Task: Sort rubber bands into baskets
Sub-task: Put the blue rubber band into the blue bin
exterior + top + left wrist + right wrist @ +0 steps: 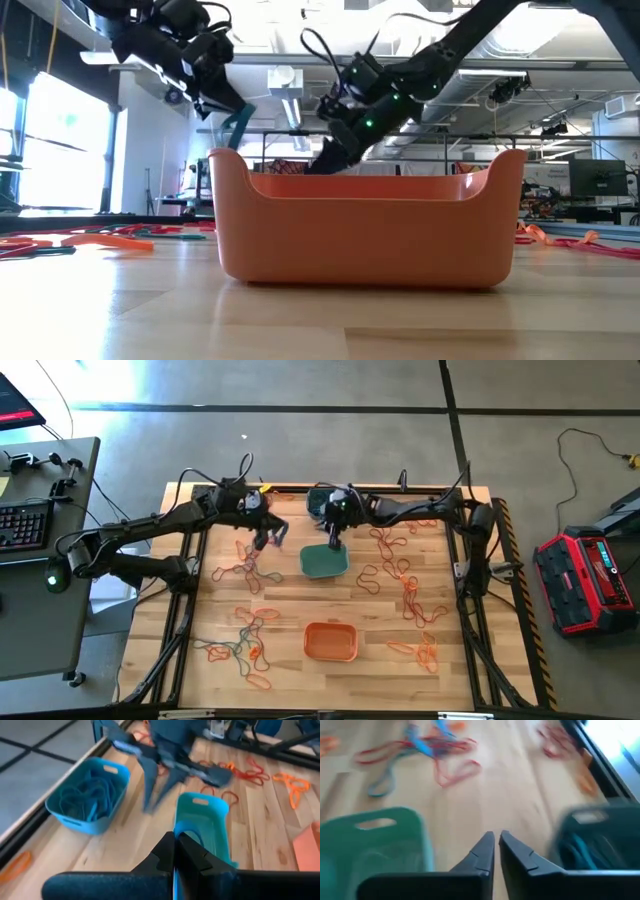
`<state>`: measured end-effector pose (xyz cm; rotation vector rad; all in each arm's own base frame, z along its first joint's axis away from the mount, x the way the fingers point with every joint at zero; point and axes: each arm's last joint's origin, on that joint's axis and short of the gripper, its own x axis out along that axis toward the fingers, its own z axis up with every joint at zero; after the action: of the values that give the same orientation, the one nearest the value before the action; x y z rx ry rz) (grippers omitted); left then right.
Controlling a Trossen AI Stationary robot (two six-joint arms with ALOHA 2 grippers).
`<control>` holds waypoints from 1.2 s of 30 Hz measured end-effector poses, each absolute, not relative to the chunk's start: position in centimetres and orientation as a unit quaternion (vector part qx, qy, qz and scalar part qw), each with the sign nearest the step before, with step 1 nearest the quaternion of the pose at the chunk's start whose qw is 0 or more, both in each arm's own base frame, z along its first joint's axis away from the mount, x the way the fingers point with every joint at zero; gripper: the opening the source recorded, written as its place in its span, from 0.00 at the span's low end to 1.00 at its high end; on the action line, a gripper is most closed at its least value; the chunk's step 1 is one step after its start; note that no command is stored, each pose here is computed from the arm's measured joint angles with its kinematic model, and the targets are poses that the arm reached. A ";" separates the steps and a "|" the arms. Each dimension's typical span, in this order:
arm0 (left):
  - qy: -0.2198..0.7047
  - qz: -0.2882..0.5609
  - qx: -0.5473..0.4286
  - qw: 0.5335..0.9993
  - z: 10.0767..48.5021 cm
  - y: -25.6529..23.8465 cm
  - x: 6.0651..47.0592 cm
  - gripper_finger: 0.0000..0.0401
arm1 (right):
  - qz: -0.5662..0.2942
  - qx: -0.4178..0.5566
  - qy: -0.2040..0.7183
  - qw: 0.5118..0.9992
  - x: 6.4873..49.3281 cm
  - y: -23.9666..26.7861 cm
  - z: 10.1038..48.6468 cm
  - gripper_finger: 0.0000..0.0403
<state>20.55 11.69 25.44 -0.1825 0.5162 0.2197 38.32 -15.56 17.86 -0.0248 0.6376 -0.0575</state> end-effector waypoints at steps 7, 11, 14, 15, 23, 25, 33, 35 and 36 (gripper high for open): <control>0.221 0.113 -0.079 0.966 26.1 11.9 20.8 0.00 | 0.005 -0.058 0.246 0.968 40.5 -11.6 19.0 0.26; 0.203 0.115 -0.075 0.970 26.4 12.0 21.0 0.00 | -0.003 -0.069 0.221 0.973 41.2 -10.2 19.5 0.32; 0.187 0.115 -0.068 0.973 26.7 12.1 21.1 0.00 | -0.009 -0.070 0.216 0.974 41.4 -9.8 19.6 0.33; 0.181 0.116 -0.065 0.975 26.9 12.1 21.1 0.00 | -0.009 -0.068 0.213 0.975 41.4 -9.8 19.6 0.33; 0.128 0.120 -0.058 0.983 28.3 11.9 20.8 0.00 | -0.017 -0.060 0.189 0.980 41.8 -9.8 19.8 0.33; 0.123 0.120 -0.057 0.984 28.5 11.8 20.7 0.00 | -0.028 -0.063 0.187 0.980 41.9 -9.9 19.5 0.33; 0.102 0.121 -0.057 0.986 29.3 11.5 20.2 0.00 | -0.010 -0.036 0.186 0.982 44.0 -10.5 17.2 0.33; 0.100 0.122 -0.055 0.986 29.4 11.5 20.2 0.00 | -0.012 -0.037 0.185 0.982 44.8 -10.5 16.8 0.33; 0.100 0.122 -0.055 0.986 29.4 11.5 20.2 0.00 | -0.023 -0.040 0.186 0.982 45.2 -10.6 16.6 0.33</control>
<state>20.15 11.49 29.42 -0.1098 0.2005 0.2444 45.22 -10.60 16.63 -0.0796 0.3738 -0.0454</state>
